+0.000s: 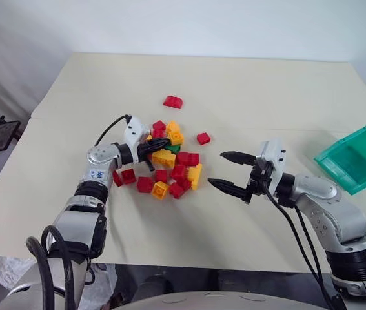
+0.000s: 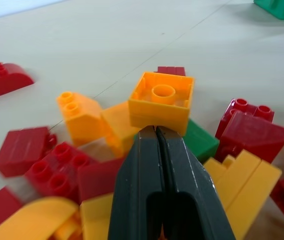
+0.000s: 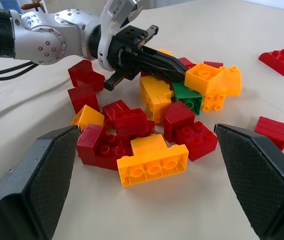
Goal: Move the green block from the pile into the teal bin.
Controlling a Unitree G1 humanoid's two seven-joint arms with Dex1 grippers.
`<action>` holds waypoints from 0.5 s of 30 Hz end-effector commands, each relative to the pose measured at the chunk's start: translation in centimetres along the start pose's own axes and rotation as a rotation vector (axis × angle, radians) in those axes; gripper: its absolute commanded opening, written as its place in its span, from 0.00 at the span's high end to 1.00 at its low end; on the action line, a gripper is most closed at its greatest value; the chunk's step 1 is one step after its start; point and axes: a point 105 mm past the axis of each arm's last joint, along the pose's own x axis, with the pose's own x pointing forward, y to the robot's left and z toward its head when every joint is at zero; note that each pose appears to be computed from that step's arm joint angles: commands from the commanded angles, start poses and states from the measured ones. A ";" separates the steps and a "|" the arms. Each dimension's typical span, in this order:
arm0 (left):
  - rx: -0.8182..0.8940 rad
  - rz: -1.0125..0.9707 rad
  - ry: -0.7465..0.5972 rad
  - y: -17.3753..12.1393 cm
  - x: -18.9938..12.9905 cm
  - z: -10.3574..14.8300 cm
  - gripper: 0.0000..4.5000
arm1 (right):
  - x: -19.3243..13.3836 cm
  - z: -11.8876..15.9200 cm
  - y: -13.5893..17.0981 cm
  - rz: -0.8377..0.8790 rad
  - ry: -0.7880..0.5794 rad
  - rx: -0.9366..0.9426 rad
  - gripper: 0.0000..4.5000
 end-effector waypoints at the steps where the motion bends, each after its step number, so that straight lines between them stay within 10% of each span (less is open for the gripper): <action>1: -0.003 -0.169 -0.020 -2.6 1.1 0.1 0.99 | -0.1 1.0 0.1 -0.013 -0.037 -0.036 0.00; 15: 0.030 -0.153 -0.114 -0.3 -6.1 2.8 0.99 | -0.3 1.3 -0.3 -0.006 -0.033 -0.042 0.00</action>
